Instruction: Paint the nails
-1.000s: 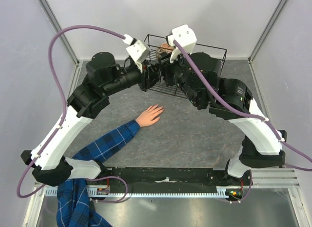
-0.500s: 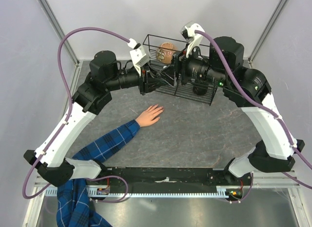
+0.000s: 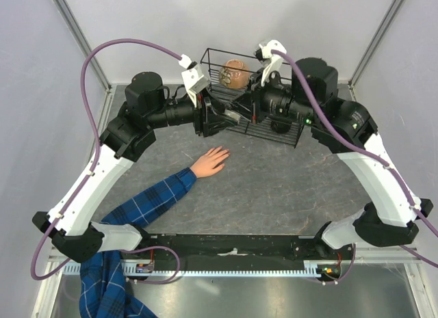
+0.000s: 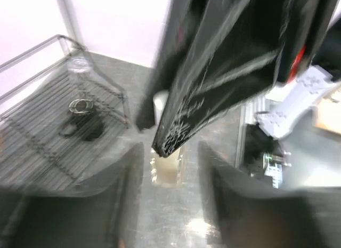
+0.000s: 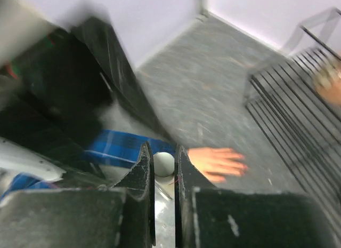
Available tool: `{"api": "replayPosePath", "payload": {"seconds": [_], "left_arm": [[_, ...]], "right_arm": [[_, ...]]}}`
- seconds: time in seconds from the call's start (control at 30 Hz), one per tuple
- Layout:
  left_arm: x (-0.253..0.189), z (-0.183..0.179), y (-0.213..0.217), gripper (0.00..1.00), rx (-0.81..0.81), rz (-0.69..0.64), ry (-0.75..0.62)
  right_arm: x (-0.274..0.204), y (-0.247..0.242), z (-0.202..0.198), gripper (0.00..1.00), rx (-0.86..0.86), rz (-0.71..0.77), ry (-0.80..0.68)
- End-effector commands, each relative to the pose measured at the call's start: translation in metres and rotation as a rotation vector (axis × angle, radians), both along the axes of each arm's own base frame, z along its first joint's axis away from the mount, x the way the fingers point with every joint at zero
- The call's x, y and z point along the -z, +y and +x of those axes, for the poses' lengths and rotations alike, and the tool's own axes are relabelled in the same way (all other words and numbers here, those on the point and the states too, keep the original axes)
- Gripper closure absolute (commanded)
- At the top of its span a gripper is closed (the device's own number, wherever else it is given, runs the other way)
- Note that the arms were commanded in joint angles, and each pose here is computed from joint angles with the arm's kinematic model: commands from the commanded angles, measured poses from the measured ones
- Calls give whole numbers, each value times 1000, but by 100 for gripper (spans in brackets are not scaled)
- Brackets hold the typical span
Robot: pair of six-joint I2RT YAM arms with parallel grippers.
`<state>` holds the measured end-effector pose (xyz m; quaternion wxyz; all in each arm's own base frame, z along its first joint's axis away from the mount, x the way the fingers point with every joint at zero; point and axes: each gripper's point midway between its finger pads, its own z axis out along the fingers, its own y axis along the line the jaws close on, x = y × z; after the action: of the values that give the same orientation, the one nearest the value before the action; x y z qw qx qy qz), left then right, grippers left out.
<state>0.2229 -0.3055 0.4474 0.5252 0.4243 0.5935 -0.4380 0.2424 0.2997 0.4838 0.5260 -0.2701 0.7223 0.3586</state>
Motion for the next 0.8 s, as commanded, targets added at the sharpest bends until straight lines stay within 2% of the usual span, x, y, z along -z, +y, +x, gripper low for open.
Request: {"api": "replayPosePath", "payload": {"seconds": [0.0,0.07,0.13,0.17,0.2,0.27,0.3,0.37,0.4,0.47,0.5,0.57,0.7,0.77], "left_arm": [[-27,23,21,1,-209,-65,-55],[-28,36,33,0,-316,-61,-55],[-26,44,42,0,-385,-60,-49],[-28,51,51,0,-456,-67,-49],[-28,54,55,0,-484,-69,-44],[-29,58,60,2,-521,-72,-45],[-29,59,61,2,-528,-77,-44],[-28,59,61,4,-532,-78,-35],[-29,58,61,4,-532,-85,-27],[-27,57,61,4,-526,-89,-14],[-28,55,60,4,-522,-97,-2],[-23,54,57,5,-510,-94,16],[-17,52,56,5,-504,-103,60],[-14,51,55,6,-502,-100,72]], "right_arm": [[49,-67,53,100,496,-107,14],[58,-92,64,100,659,-89,-6],[95,-122,67,100,815,-131,-3],[94,-133,67,100,850,-83,-22],[137,-138,70,100,870,-155,12],[161,-152,73,100,947,-139,15],[206,-156,71,100,968,-183,65],[235,-167,73,100,1043,-147,108],[269,-173,68,100,1058,-183,143],[284,-175,70,100,1099,-107,152],[306,-178,65,100,1102,-133,162],[317,-181,69,100,1131,-94,142],[365,-185,65,100,1151,-148,178],[373,-176,71,100,1125,-126,179]]}}
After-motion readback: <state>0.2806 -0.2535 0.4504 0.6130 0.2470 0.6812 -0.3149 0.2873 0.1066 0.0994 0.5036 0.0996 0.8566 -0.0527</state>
